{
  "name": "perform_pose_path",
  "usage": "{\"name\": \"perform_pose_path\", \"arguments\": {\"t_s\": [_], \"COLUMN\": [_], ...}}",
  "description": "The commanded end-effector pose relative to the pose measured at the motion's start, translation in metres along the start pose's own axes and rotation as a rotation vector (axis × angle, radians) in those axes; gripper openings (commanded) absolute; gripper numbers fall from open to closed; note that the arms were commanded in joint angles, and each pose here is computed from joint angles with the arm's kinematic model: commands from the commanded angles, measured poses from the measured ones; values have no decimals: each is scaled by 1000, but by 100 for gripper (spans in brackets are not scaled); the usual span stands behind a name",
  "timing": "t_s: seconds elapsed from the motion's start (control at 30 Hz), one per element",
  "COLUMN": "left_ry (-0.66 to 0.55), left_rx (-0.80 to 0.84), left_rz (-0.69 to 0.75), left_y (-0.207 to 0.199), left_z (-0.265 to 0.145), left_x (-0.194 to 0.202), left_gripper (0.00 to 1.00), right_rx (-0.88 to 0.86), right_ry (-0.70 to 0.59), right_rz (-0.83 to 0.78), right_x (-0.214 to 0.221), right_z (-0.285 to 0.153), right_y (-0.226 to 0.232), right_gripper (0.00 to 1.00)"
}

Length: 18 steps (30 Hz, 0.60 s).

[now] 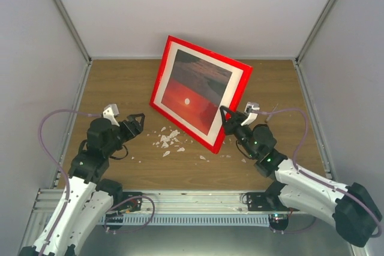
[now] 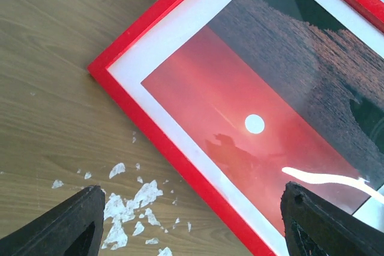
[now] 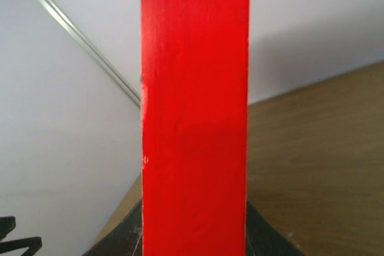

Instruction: Take the photo out of the frame

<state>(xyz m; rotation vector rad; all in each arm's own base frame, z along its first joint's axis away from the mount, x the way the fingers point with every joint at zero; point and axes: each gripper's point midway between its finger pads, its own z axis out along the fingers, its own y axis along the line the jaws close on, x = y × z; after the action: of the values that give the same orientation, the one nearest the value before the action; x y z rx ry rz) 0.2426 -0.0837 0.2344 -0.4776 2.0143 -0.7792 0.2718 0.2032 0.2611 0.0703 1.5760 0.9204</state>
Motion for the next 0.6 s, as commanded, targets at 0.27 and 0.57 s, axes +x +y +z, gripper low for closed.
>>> {"name": "perform_pose_path", "arguments": {"t_s": [0.27,0.57], "left_ry": [54,106], "left_rx": [-51,-107], "left_rz": [15,23], "left_y": [19,33], "left_z": [24,42], "left_x": [14,24], "left_gripper": [81,82], "right_rx": [-65,-34], "right_ry": [190,312], "right_rz": [232,275], "right_x": [36,55], "right_z": [-3,-10], "right_y": [-29,-60], "right_gripper": [1,0]}}
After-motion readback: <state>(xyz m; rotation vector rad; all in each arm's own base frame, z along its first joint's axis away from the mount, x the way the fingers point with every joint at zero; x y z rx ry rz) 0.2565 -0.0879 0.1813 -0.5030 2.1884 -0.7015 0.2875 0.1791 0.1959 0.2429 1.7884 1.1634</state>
